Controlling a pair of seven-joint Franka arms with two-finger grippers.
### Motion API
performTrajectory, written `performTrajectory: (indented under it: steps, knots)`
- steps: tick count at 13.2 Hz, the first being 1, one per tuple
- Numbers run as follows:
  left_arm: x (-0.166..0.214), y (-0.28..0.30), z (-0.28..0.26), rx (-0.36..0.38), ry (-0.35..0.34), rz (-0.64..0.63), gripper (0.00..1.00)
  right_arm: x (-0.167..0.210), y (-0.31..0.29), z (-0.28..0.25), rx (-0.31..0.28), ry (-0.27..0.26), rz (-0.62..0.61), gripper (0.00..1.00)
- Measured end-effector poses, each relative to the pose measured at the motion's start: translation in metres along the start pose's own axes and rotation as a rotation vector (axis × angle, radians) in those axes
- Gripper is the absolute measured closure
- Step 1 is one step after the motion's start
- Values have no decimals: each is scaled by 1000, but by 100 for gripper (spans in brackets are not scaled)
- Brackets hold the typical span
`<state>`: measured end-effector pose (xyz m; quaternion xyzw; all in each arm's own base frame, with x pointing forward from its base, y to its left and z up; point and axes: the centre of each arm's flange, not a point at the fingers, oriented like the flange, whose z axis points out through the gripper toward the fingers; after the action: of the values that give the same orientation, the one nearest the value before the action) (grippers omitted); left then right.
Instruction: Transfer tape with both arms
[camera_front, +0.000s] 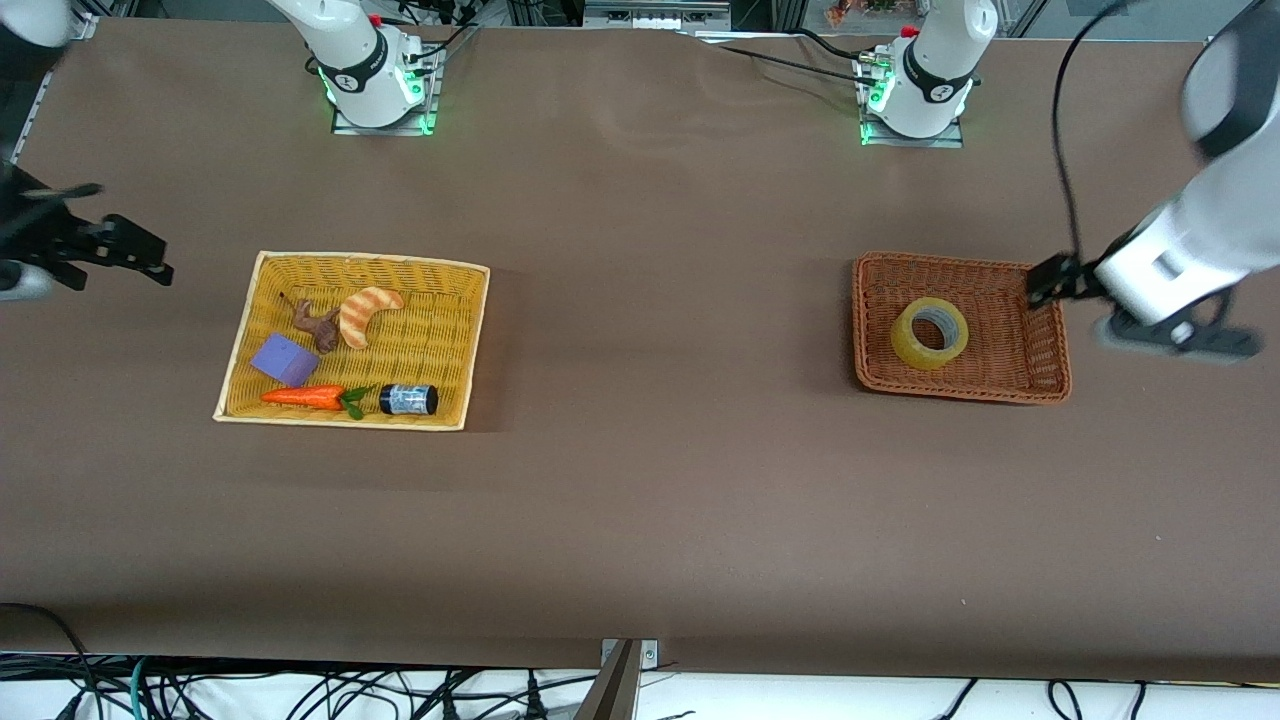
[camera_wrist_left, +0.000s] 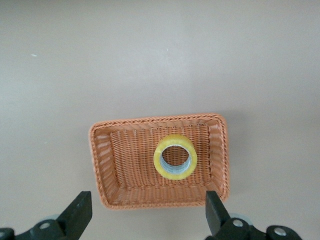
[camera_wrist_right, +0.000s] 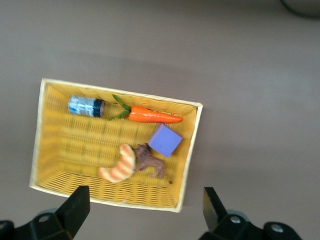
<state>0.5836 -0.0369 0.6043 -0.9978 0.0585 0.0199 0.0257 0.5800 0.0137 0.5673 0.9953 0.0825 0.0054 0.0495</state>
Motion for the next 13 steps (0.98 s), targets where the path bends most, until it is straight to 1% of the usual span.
performTrajectory:
  steps: [1, 2, 3, 4, 5, 8, 13]
  knots:
    - [-9, -3, -28, 3, 27, -34, 0, 4, -20, 6, -13, -23, -34, 0]
    - [-16, -4, -41, -4, 37, -59, 0, 4, -29, 11, -2, -46, -41, 0]
    - [-20, -2, -42, -39, 36, -75, 0, 2, -30, 9, 19, -58, -35, 0]
    - [-21, 0, -35, -81, 31, -84, 0, -1, -26, -1, 36, -61, -24, 0]
    - [-20, -2, -23, -102, 26, -93, 0, -7, -18, -16, 48, -59, -7, 0]
    - [-19, -7, 4, -106, -13, -106, 0, -18, -1, -38, 128, -47, 37, 0]
    - [-20, -4, 5, -105, -18, -100, 0, -16, -2, -34, 139, -52, 39, 0]
